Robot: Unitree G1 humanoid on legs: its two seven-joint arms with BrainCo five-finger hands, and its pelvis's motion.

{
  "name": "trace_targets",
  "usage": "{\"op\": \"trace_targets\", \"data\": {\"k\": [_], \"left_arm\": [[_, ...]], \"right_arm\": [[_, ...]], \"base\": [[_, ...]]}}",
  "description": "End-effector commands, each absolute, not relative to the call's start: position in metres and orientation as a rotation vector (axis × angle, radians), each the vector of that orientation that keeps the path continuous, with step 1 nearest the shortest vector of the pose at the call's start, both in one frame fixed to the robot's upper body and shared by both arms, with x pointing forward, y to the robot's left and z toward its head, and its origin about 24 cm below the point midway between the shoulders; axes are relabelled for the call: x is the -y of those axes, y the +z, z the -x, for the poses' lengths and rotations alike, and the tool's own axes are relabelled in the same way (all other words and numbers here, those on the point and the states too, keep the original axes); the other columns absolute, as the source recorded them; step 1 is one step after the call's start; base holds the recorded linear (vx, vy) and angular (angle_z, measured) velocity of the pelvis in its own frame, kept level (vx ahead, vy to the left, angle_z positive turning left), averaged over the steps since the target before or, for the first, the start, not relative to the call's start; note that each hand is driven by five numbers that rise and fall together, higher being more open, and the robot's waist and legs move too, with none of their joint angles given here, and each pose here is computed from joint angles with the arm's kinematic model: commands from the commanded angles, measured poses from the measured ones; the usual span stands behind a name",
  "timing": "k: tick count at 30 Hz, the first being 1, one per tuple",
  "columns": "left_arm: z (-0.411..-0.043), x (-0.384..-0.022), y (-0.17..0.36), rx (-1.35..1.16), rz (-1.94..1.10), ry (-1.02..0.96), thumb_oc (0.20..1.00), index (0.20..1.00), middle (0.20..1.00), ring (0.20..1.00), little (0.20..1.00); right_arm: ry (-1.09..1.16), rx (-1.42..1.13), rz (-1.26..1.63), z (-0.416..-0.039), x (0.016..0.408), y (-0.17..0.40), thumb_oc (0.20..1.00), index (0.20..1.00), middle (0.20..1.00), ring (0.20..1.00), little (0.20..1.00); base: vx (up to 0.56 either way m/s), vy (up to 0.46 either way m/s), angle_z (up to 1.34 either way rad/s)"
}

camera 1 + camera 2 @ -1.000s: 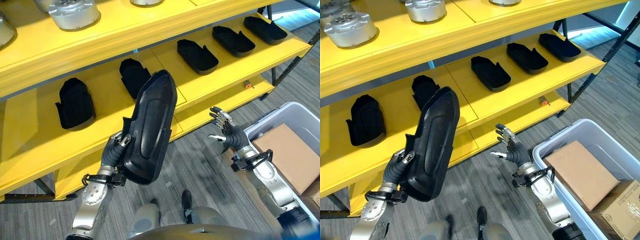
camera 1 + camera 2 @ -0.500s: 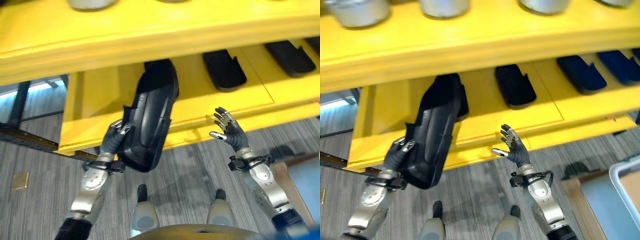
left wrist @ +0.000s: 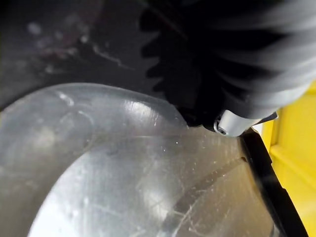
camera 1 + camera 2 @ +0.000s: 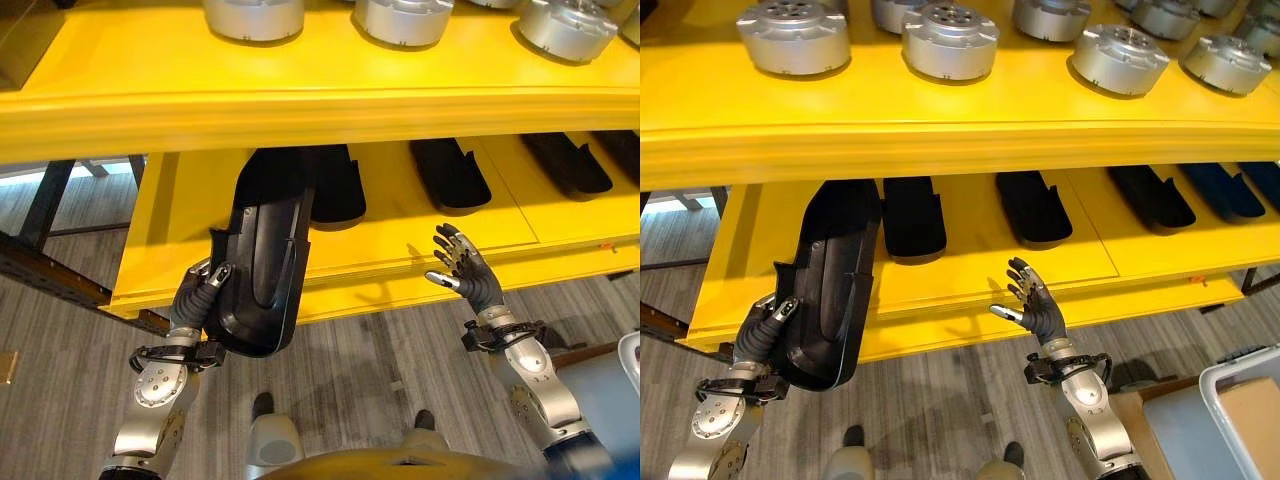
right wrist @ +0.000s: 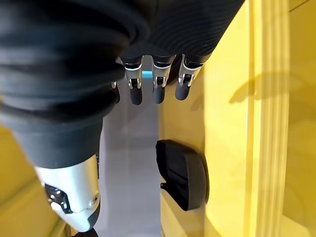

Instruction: Move parts from the plastic box to the shelf.

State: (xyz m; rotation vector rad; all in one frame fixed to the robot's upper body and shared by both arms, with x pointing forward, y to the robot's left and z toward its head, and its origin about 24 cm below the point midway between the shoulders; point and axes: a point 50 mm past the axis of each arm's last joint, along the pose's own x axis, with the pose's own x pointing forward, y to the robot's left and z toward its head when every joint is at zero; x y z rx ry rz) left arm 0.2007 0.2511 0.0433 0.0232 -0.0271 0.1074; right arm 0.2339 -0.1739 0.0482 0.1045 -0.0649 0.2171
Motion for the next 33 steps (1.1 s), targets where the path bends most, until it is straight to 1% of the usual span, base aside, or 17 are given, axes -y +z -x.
{"op": "trace_targets", "data": {"k": [1,5,8,11,20,27,33], "left_arm": [[-0.208,-0.252,0.078,0.221,-0.059,0.106,0.2,0.2,0.2,0.2,0.2],[-0.213,-0.253,0.081,0.235,-0.069,0.111,0.2,0.2,0.2,0.2,0.2],[-0.217,-0.249,0.078,0.228,-0.049,0.104,0.2,0.2,0.2,0.2,0.2],[-0.216,-0.246,0.077,0.233,-0.016,0.12,0.2,0.2,0.2,0.2,0.2],[-0.211,-0.238,0.064,0.177,0.041,0.094,0.2,0.2,0.2,0.2,0.2],[-0.216,-0.233,0.069,0.206,0.063,0.078,0.2,0.2,0.2,0.2,0.2],[-0.222,-0.225,0.081,0.262,0.128,0.047,0.2,0.2,0.2,0.2,0.2]], "right_arm": [[0.25,0.189,-0.07,-0.238,0.174,0.073,1.0,1.0,1.0,1.0,1.0],[0.27,0.176,-0.099,-0.241,0.163,0.07,1.0,1.0,1.0,1.0,1.0],[0.333,0.178,-0.109,-0.245,0.153,0.071,1.0,1.0,1.0,1.0,1.0],[0.363,0.179,-0.113,-0.243,0.148,0.072,1.0,1.0,1.0,1.0,1.0],[0.345,0.196,-0.081,-0.236,0.163,0.077,1.0,1.0,1.0,1.0,1.0],[0.336,0.24,-0.051,-0.239,0.172,0.087,1.0,1.0,1.0,1.0,1.0],[0.301,0.249,-0.053,-0.241,0.174,0.088,1.0,1.0,1.0,1.0,1.0]], "base": [[0.0,0.163,0.14],[-0.05,0.234,-0.18],[0.0,0.329,-0.65],[0.05,-0.002,-0.05],[0.07,-0.151,-0.06],[-0.09,-0.11,0.38],[-0.03,0.148,0.21]]}}
